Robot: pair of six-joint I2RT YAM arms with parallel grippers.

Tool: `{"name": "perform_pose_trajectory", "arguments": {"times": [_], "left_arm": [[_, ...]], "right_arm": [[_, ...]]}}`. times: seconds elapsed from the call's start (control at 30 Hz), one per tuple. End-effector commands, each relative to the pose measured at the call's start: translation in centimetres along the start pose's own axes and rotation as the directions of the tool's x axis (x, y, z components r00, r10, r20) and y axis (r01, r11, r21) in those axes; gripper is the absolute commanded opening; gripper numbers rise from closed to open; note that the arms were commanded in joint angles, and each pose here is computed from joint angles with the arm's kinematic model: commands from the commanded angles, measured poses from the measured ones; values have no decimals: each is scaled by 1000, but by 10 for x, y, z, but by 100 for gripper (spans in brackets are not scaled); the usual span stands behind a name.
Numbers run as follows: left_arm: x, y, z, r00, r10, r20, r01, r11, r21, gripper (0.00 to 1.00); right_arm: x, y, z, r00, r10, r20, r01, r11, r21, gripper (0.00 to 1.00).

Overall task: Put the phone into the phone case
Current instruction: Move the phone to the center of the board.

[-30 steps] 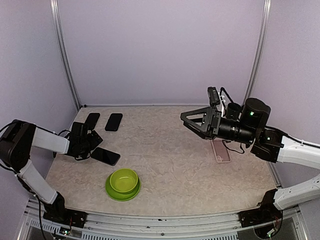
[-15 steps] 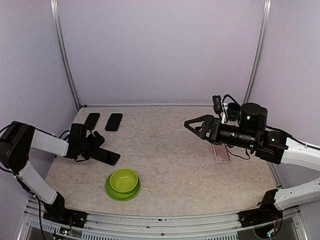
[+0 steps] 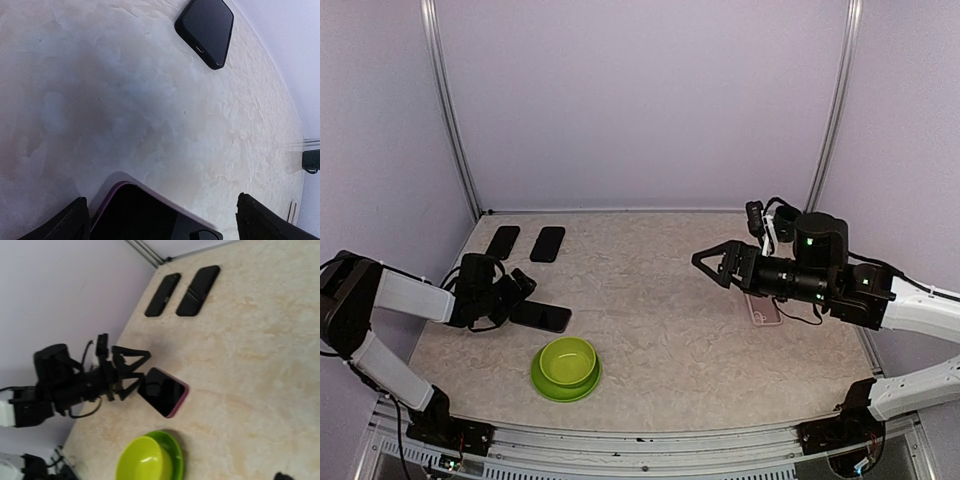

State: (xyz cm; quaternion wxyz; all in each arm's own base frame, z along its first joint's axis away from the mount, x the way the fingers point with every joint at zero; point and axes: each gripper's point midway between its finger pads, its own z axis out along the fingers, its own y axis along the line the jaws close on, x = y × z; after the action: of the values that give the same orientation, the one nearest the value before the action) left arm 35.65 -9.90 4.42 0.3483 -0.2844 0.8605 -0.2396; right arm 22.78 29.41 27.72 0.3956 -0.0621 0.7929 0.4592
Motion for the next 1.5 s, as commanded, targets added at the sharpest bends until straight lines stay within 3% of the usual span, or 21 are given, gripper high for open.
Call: {"name": "perform_pose_trajectory", "arguments": {"times": [0.0,0.67,0.87,1.0,1.13,1.3,1.47], "left_arm": [[47,19,-2,986,-31,-164,21,998,-59,99],[105,-60,10,958,58,-281,-34,995,89,99],[123,-79,17,946,89,-313,-51,990,128,99],[131,-91,24,939,104,-329,-57,987,147,99],[138,-104,32,929,127,-347,-70,982,173,99],[147,-119,40,918,147,-368,-75,976,203,99],[159,-137,43,906,173,-385,-82,967,243,99]], "right_arm": [[-3,-12,6,1000,-28,-7,28,997,66,98],[29,-54,34,990,0,-138,26,981,190,97],[30,-56,39,982,-100,-162,127,978,164,99],[38,-52,48,932,-283,-225,308,948,82,99],[53,-65,58,847,-433,-308,468,882,48,99],[64,-76,68,775,-535,-336,570,822,6,100],[74,-80,82,741,-586,-329,609,792,-41,99]]}}
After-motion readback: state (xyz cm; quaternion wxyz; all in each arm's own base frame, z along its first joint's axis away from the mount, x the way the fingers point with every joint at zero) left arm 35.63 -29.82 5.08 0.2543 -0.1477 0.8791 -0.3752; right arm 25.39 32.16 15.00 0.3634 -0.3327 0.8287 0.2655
